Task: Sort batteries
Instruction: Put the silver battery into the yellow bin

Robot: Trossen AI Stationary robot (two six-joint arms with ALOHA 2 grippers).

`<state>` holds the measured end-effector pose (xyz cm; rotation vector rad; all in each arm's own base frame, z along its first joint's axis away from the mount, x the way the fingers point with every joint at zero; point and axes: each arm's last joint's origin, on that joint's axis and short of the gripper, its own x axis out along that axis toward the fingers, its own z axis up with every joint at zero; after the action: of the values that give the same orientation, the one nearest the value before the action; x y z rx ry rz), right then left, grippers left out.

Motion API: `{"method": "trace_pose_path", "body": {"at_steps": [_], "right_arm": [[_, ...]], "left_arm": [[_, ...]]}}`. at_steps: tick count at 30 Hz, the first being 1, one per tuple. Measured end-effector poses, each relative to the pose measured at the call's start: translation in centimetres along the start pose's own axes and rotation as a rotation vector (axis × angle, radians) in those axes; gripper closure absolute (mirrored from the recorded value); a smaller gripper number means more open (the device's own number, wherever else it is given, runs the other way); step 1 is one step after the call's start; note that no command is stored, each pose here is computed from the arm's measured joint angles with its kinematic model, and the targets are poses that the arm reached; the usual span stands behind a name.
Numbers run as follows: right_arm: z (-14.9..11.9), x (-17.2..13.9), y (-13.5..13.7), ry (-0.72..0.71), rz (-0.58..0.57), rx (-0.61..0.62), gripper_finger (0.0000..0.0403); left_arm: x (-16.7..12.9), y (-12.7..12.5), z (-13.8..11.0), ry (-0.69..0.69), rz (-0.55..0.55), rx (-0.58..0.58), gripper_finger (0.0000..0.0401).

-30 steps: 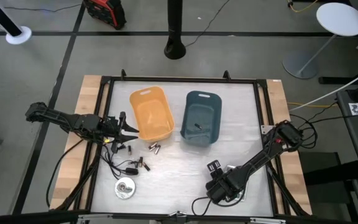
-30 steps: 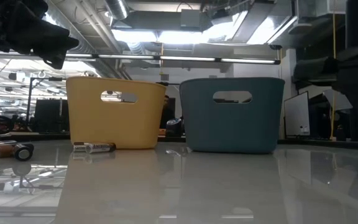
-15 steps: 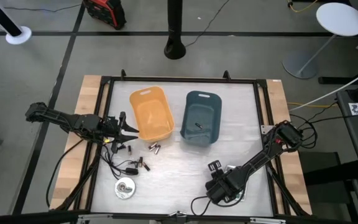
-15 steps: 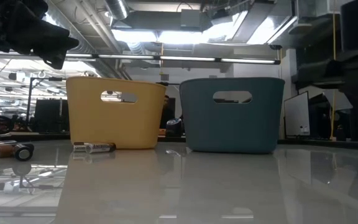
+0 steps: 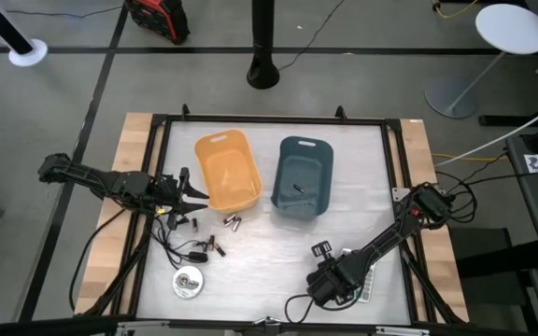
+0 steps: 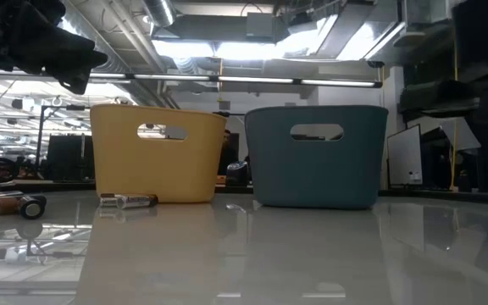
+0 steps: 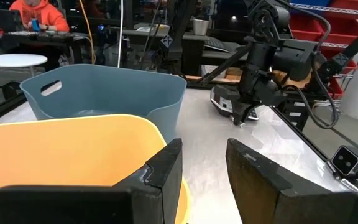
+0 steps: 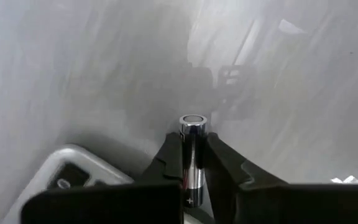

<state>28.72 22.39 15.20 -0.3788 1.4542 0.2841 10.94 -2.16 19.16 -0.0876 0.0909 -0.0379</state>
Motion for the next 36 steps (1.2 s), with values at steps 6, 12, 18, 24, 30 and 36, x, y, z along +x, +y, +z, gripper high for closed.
{"method": "trace_pose_path", "body": {"at_steps": [6, 12, 18, 24, 30, 36], "right_arm": [[1.9, -1.4, -2.5, -0.069, -0.004, 0.068, 0.0370], [4.1, -3.4, -6.1, -0.171, -0.051, 0.131, 0.0370], [7.0, -6.5, -10.5, -0.386, -0.136, 0.083, 0.0370], [9.1, -8.9, -16.2, -0.649, -0.281, 0.056, 0.0370], [9.0, -9.6, -22.3, -0.783, -0.384, 0.092, 0.0370], [7.5, -8.5, -27.5, -0.767, -0.367, 0.174, 0.0370]], "left_arm": [[0.0, 0.0, 0.0, -0.001, 0.000, 0.003, 0.0285], [0.0, 0.0, 0.0, -0.003, 0.000, 0.001, 0.0285], [0.0, 0.0, 0.0, -0.003, 0.000, -0.001, 0.0285], [0.0, 0.0, 0.1, -0.005, -0.001, -0.048, 0.0285], [0.0, 0.0, 0.1, -0.005, -0.003, -0.078, 0.0285], [0.0, -0.1, 0.8, -0.078, -0.013, -0.096, 0.0285]]}}
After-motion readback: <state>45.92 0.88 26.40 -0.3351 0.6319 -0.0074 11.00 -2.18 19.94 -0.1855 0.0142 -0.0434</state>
